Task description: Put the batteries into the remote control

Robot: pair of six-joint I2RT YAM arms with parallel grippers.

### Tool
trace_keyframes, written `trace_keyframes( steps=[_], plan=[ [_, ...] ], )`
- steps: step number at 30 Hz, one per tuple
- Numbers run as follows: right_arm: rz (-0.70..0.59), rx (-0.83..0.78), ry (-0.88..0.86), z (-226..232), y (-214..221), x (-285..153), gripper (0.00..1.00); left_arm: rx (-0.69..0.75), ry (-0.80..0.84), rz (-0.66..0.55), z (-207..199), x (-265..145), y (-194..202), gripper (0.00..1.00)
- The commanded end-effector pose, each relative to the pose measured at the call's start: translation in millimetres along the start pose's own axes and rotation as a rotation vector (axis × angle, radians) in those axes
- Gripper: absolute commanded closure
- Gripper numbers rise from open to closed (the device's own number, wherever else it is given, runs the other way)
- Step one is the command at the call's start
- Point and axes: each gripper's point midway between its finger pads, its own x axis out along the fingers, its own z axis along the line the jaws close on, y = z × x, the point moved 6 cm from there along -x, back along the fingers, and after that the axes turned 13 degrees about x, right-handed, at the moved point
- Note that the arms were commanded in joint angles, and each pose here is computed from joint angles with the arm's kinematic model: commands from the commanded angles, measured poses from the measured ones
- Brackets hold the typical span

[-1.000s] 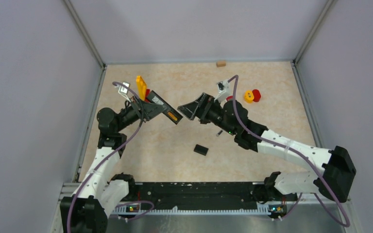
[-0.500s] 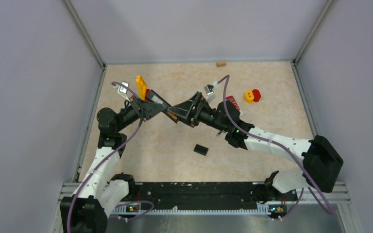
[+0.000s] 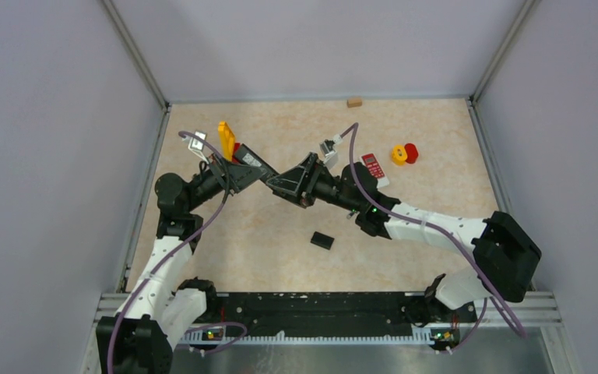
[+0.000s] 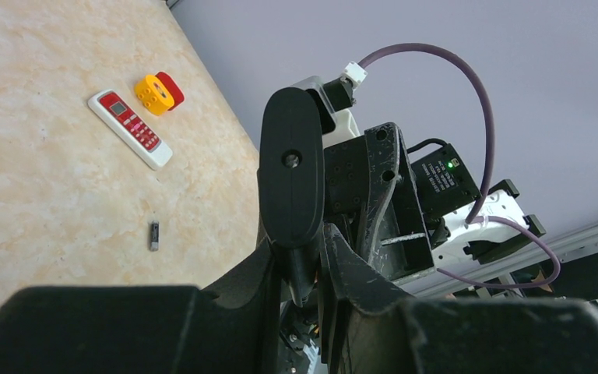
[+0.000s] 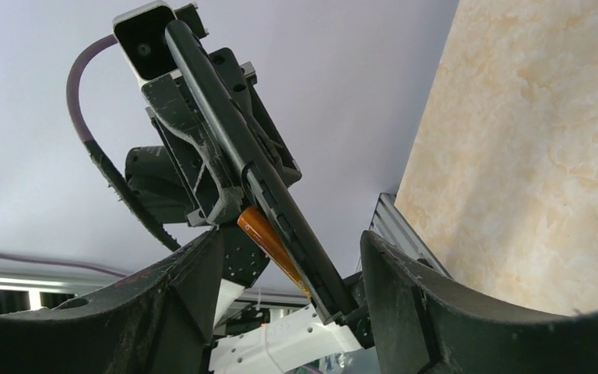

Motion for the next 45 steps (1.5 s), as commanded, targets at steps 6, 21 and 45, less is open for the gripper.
trace_keyframes(
  steps=[6, 21, 45],
  plan=[
    [0.017, -0.010, -0.115, 31.9, -1.8, 9.4, 0.34, 0.119, 0.070, -0.018, -17.9, -3.1, -6.0, 1.00],
    [0.019, 0.003, -0.117, 32.5, -3.2, 11.7, 0.42, 0.154, 0.095, -0.019, -23.2, -4.4, -6.0, 1.00],
    [0.024, 0.005, -0.146, 23.6, -4.8, 6.3, 0.64, 0.119, 0.082, -0.046, -24.4, -3.6, -9.3, 1.00]
  ],
)
